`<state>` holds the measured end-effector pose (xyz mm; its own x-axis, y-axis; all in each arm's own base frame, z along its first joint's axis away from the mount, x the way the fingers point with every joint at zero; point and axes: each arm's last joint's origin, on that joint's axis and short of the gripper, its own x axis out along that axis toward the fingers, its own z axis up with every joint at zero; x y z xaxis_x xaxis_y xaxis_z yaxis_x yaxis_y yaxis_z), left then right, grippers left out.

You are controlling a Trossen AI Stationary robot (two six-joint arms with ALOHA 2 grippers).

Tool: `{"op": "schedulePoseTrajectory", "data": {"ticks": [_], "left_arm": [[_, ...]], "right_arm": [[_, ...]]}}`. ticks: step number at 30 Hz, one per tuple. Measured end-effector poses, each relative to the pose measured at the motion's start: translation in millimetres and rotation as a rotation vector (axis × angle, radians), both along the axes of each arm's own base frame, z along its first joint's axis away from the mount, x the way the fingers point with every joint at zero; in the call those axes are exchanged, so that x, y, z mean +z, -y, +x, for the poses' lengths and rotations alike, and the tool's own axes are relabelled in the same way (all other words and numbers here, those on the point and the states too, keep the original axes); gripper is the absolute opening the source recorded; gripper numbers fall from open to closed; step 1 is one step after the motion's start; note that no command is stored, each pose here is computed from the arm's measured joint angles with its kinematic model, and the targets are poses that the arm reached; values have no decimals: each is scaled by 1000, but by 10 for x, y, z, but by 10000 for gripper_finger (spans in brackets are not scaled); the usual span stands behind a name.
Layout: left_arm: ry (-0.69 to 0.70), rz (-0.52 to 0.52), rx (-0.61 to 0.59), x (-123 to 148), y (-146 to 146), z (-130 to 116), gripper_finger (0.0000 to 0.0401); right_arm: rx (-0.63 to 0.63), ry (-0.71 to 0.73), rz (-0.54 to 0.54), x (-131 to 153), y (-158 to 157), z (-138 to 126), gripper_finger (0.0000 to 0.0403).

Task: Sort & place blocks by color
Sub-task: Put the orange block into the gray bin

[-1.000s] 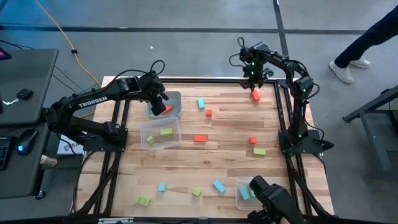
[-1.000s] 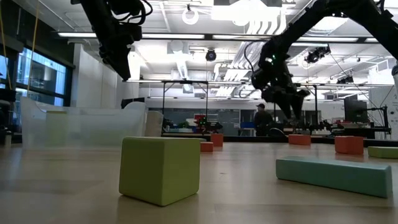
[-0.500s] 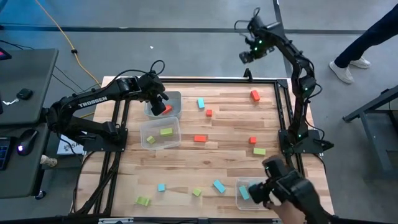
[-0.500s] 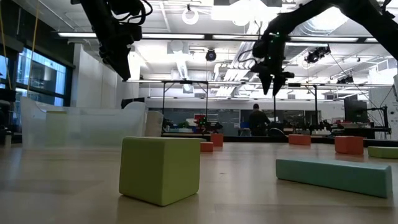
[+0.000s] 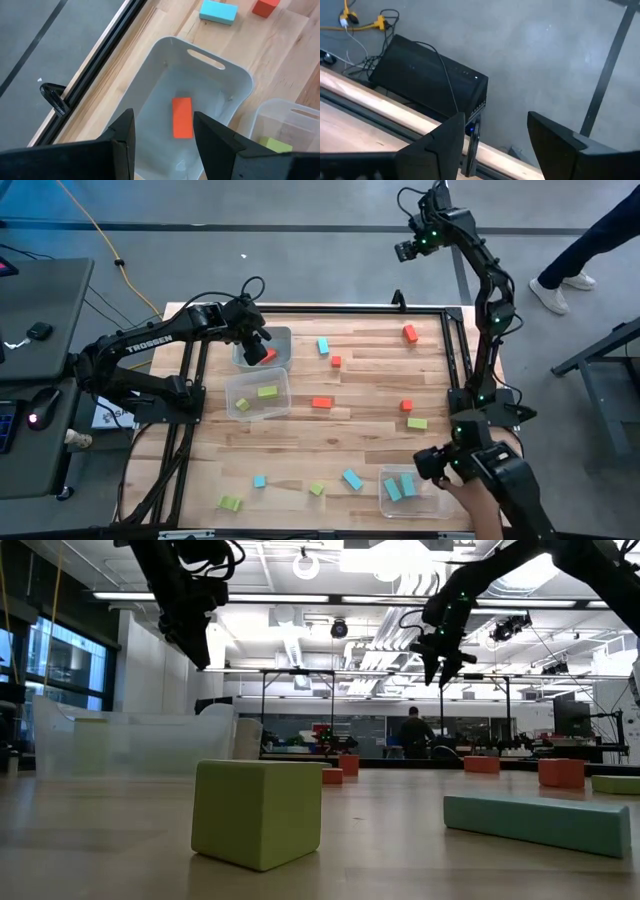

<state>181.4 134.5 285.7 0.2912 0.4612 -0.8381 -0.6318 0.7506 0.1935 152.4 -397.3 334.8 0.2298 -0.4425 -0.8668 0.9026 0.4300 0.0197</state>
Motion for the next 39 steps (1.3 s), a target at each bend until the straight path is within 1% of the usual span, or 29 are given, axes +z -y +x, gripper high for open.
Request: {"op": "schedulePoseTrajectory", "data": {"ticks": [2,5,10,16,20,23,25,29,33,39], "left_arm": [[7,-5,14,0,0,0,133],[20,-12,36,0,0,0,133],[27,-17,50,0,0,0,133],[25,-14,52,0,-1,-1,133],[25,-14,52,0,-1,-1,133],[25,-13,53,0,-1,-1,133],[24,-12,54,1,-2,-1,133],[24,-11,54,0,-2,-2,133],[19,-8,46,0,-2,-2,133],[16,-5,47,1,-3,-2,133]], "right_arm": [[-12,13,37,-13,-12,-37,205],[2,24,135,-71,-64,-63,205],[24,-6,342,-355,-82,-29,205],[38,-83,498,-659,-94,105,205],[59,-132,607,-760,-188,206,205],[80,-155,607,-810,-222,309,205],[94,-172,627,-845,-276,358,205],[112,-270,689,-1075,-395,424,205],[123,-366,775,-1336,-522,404,205],[88,-416,884,-1593,-658,334,205]]}}
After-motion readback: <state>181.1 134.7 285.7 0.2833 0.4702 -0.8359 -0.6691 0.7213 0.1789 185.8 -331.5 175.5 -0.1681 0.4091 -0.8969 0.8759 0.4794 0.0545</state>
